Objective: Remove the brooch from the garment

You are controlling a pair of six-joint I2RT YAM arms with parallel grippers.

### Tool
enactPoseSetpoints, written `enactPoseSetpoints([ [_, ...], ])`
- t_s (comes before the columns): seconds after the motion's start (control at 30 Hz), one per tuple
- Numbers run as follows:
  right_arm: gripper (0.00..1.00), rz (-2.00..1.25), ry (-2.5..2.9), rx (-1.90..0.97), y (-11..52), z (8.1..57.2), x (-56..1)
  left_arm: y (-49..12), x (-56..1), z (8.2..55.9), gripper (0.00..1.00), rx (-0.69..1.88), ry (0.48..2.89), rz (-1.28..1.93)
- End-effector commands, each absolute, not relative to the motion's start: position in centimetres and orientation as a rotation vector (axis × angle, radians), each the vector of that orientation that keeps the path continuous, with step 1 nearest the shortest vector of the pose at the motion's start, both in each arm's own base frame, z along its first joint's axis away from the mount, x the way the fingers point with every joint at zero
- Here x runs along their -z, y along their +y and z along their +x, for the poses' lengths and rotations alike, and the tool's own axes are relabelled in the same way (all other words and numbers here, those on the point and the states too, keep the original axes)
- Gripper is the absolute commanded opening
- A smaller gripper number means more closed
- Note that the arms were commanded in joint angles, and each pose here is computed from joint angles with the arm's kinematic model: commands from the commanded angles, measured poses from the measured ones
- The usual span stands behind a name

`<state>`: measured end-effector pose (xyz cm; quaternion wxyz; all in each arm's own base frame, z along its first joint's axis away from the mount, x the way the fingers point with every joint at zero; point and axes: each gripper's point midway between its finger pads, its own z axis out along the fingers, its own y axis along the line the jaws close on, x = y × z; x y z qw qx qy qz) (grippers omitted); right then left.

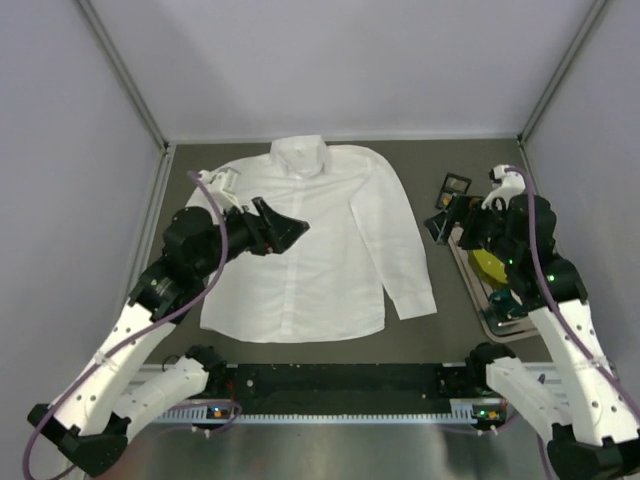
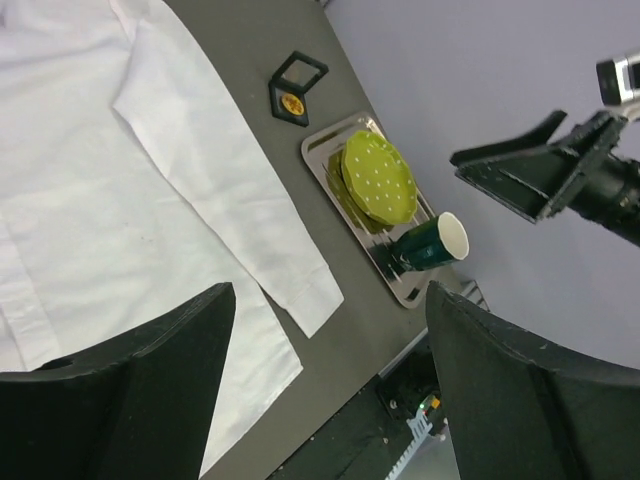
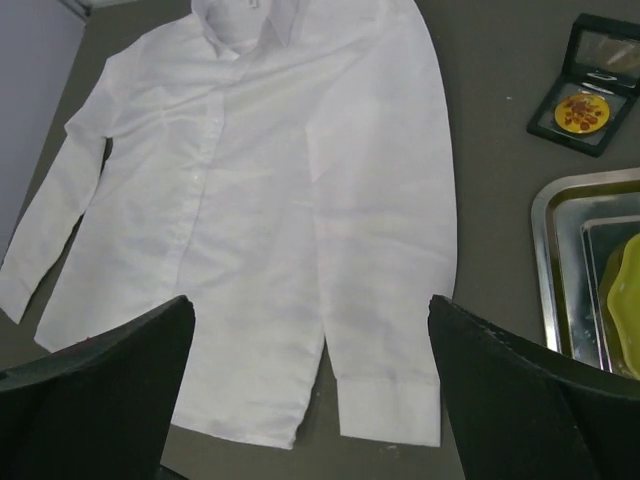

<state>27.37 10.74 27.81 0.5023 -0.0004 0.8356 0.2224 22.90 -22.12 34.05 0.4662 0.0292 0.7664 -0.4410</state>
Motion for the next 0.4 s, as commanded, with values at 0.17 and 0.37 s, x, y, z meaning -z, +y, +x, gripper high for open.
enactPoseSetpoints([
  [0.17, 0.99, 0.086, 1.929, -0.601, 9.5, 20.7, -29.0, -16.6, -34.1, 20.5, 0.83, 0.975, 1.725, -0.093],
  [0.37, 0.99, 0.010, 1.825, -0.585, 9.1, 19.3, -30.1, -14.7, -35.3, 19.4, 0.84, 0.949, 1.632, -0.123],
])
